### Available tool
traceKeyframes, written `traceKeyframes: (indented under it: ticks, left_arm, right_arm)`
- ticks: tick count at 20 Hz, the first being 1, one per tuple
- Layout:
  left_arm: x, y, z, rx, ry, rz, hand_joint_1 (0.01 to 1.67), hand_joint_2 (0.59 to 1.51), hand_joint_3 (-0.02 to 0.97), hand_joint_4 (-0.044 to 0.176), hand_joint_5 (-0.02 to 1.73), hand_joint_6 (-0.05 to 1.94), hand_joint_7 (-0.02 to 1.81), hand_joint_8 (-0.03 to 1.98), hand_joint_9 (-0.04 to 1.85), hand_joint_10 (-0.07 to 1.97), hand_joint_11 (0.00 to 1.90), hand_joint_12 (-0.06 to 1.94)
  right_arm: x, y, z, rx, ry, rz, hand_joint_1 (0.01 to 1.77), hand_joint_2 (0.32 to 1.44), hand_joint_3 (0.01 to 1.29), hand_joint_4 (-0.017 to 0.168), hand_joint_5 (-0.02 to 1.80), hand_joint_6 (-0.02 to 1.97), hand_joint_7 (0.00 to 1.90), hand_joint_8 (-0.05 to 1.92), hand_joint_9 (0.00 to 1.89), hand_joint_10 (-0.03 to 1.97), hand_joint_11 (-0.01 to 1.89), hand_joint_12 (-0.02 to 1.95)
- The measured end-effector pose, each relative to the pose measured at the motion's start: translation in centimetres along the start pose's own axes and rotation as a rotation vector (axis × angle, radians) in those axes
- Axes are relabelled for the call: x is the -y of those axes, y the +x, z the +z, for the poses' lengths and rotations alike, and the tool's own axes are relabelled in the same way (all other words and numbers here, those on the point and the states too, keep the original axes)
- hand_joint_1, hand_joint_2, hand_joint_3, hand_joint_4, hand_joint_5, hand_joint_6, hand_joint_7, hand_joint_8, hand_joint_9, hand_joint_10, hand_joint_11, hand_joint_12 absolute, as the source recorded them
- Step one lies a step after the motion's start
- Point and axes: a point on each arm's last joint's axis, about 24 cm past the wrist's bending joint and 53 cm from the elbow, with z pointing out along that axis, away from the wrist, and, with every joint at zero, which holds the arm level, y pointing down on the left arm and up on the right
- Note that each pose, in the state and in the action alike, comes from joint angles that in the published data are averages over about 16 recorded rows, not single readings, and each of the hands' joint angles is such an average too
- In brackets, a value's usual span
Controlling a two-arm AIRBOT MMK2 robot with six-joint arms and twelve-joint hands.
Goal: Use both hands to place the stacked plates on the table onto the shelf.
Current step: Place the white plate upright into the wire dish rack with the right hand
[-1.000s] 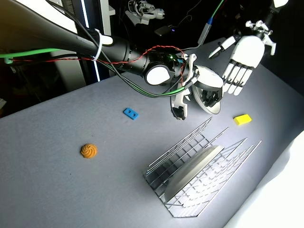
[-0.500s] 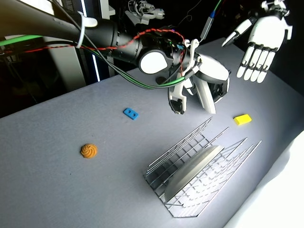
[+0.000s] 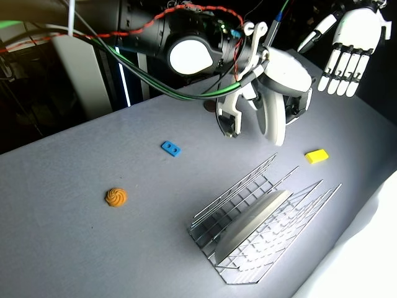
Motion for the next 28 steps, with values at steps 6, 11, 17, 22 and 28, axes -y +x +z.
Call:
traceKeyframes:
  ticks: [6,11,17,22,28]
  left_arm:
    - [-0.2,0.1,-0.1,-0.002,-0.004,0.000,0.01,1.102,0.008,0.005,0.08,0.01,0.07,0.01,0.03,0.01,0.02,0.00]
    - [-0.2,0.1,-0.1,-0.003,-0.004,0.001,0.01,1.099,0.008,0.005,0.07,0.01,0.07,0.01,0.03,0.01,0.02,0.00]
    - [-0.1,0.1,0.0,-0.005,-0.003,0.003,0.01,1.099,0.008,0.005,0.07,0.01,0.07,0.01,0.03,0.01,0.02,0.00]
    - [0.0,0.1,0.1,-0.008,-0.001,0.006,0.01,1.099,0.008,0.004,0.07,0.01,0.07,0.01,0.03,0.01,0.02,0.00]
    - [0.1,0.2,0.2,-0.012,0.002,0.009,0.01,1.100,0.008,0.004,0.06,0.01,0.07,0.01,0.04,0.01,0.02,0.00]
  right_arm:
    - [0.1,-3.6,-1.6,0.056,0.008,0.186,1.18,0.99,0.02,0.018,0.97,0.95,1.04,0.86,1.25,0.02,0.84,1.07]
    - [0.7,-5.7,-2.9,0.107,0.011,0.326,1.19,0.99,0.02,0.023,0.95,0.98,1.06,0.84,1.26,0.02,0.85,1.07]
    - [1.9,-7.7,-4.0,0.178,0.019,0.452,1.20,0.99,0.02,0.022,0.94,1.00,1.07,0.84,1.28,0.02,0.87,1.06]
    - [3.0,-8.8,-4.8,0.233,0.030,0.522,1.21,0.99,0.02,0.021,0.94,1.00,1.07,0.85,1.28,0.02,0.88,1.06]
    - [4.0,-9.3,-5.4,0.268,0.044,0.555,1.21,0.99,0.02,0.022,0.94,0.98,1.07,0.83,1.30,0.02,0.90,1.06]
